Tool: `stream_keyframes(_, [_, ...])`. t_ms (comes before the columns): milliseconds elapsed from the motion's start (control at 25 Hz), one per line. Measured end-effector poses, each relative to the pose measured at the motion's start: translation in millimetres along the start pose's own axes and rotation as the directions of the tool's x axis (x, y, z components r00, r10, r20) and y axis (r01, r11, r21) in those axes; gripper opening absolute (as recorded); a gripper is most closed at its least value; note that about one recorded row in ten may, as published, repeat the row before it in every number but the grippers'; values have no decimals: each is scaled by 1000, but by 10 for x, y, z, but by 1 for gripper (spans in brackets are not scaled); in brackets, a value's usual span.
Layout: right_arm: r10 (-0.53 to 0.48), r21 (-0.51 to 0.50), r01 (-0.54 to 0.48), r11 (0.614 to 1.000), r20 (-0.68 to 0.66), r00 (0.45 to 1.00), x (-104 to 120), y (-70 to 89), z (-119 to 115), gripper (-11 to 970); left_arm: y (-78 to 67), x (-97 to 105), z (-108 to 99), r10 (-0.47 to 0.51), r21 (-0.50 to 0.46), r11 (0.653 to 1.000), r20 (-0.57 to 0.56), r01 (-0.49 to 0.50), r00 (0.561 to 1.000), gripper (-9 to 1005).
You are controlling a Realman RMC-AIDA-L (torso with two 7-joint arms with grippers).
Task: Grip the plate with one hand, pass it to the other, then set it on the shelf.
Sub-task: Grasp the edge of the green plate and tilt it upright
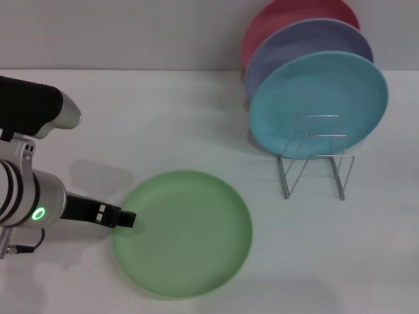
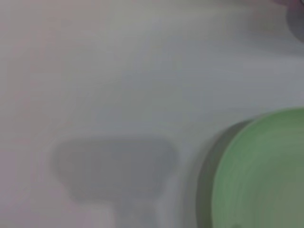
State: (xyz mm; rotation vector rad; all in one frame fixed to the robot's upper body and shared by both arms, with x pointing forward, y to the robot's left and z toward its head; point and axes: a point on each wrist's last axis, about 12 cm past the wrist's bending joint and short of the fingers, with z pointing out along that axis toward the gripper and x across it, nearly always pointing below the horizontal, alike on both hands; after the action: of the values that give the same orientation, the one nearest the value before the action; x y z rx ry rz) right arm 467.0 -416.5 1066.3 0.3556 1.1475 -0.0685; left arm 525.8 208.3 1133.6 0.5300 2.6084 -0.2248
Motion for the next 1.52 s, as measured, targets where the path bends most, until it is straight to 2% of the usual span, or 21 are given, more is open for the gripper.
stream_keyframes(880, [-2,0,2,1000,-3,1000,7,4,0,830,31,46,193,-9,5,1000,-80,9,997,779])
stream_keyframes(1200, [-2,0,2,1000,-1,1000,6,8,11,829,-20,6,197,8,12,1000,-80,-8,997,778])
stream_keyframes(1440, [-1,2,1,1000,-1,1000,8,12,24,829,-24,-6,203,8,12,1000,-82,-7,997,610])
stream_keyframes(1520, [-1,3,1,1000,-2,1000,11,13,29,828,-27,-14,203,10,12,1000,-81,-9,997,525])
